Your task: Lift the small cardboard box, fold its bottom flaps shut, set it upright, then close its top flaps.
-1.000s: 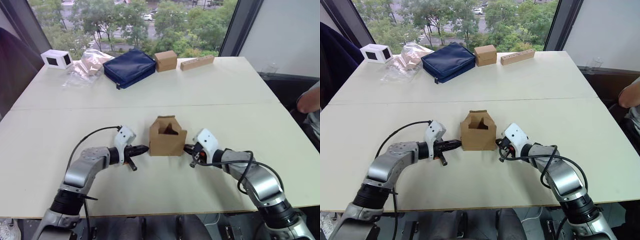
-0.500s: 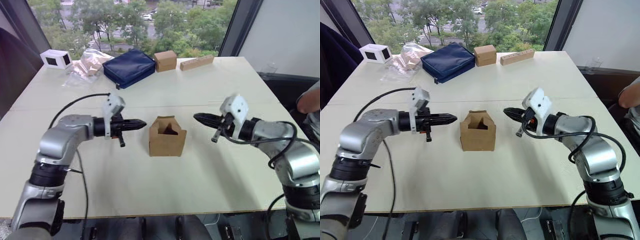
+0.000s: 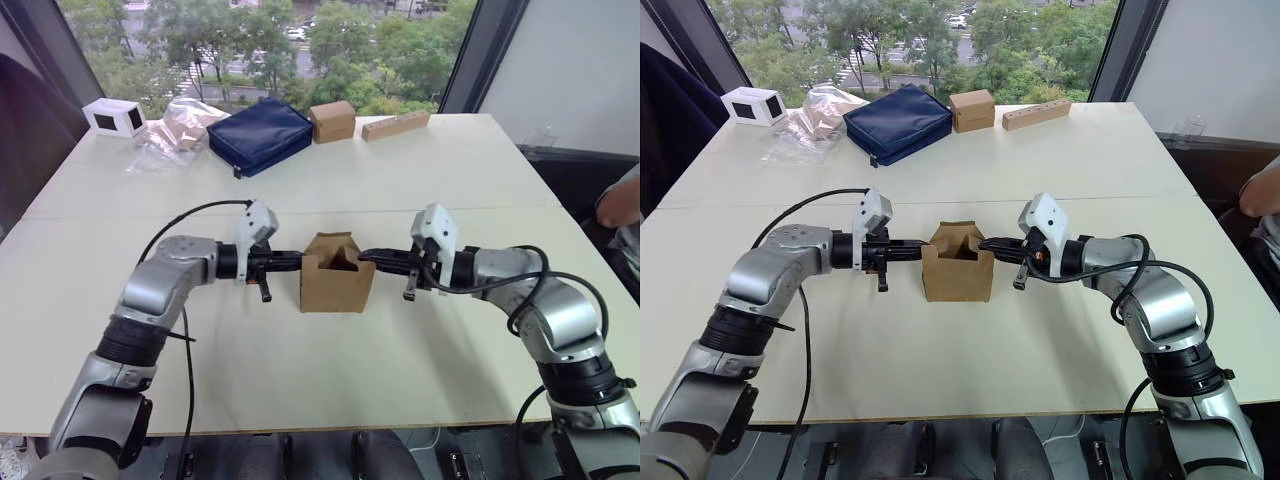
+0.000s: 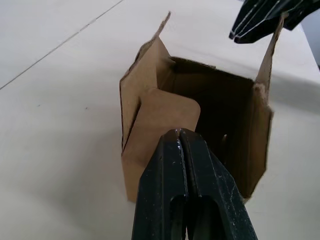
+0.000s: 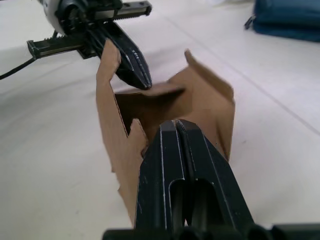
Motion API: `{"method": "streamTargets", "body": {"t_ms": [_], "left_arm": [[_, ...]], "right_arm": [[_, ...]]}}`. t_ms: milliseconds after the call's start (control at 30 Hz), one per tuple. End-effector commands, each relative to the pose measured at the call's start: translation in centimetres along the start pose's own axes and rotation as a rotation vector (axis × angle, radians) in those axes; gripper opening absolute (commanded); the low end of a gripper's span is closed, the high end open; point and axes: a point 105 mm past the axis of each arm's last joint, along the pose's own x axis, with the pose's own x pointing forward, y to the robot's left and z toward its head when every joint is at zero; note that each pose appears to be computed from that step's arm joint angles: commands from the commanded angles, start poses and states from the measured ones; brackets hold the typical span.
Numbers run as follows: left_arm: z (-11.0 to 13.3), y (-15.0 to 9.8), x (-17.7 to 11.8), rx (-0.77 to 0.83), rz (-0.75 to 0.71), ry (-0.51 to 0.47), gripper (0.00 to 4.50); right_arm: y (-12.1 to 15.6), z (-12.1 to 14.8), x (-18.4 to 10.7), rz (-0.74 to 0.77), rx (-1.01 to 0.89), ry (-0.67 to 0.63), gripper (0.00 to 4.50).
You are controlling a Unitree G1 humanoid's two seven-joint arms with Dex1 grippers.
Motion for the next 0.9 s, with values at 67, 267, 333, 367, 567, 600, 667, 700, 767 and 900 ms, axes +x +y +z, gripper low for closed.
{"method": "streamTargets", "body": {"t_ms": [67, 267, 333, 367, 567, 600, 667, 700, 767, 900], "left_arm": [[0.3, 0.5, 0.1, 0.063, 0.012, 0.003, 0.02], [0.4, 0.5, 0.2, 0.065, 0.011, -0.008, 0.02], [0.5, 0.5, 0.3, 0.065, 0.009, -0.013, 0.02], [0.5, 0.5, 0.4, 0.065, 0.009, -0.014, 0.02], [0.6, 0.2, 0.7, 0.064, 0.007, -0.029, 0.02], [0.6, 0.2, 0.7, 0.064, 0.007, -0.031, 0.02], [0.7, 0.2, 0.8, 0.068, 0.009, -0.031, 0.02], [0.7, 0.3, 0.8, 0.092, 0.017, -0.025, 0.02], [1.4, 0.4, 0.4, 0.113, 0.037, -0.037, 0.02], [3.9, 0.7, -1.3, 0.078, 0.049, -0.133, 0.02]], "right_arm": [[-0.2, 0.2, 0.6, 0.028, -0.056, 0.007, 0.00], [-0.6, -0.5, 1.4, 0.028, -0.054, 0.027, 0.00], [-0.7, -0.6, 1.5, 0.028, -0.052, 0.028, 0.00], [-0.8, -0.7, 1.6, 0.027, -0.052, 0.028, 0.00], [-0.9, -0.6, 1.8, 0.023, -0.057, 0.023, 0.00], [-1.0, -0.6, 1.7, 0.021, -0.059, 0.022, 0.00], [-1.1, -0.3, 1.7, 0.015, -0.060, 0.016, 0.00], [-1.2, -0.3, 1.6, 0.010, -0.060, 0.013, 0.00], [-1.6, 0.0, 1.3, -0.010, -0.065, 0.003, 0.00], [-2.5, 1.3, 0.2, -0.055, -0.053, -0.068, 0.00]]}}
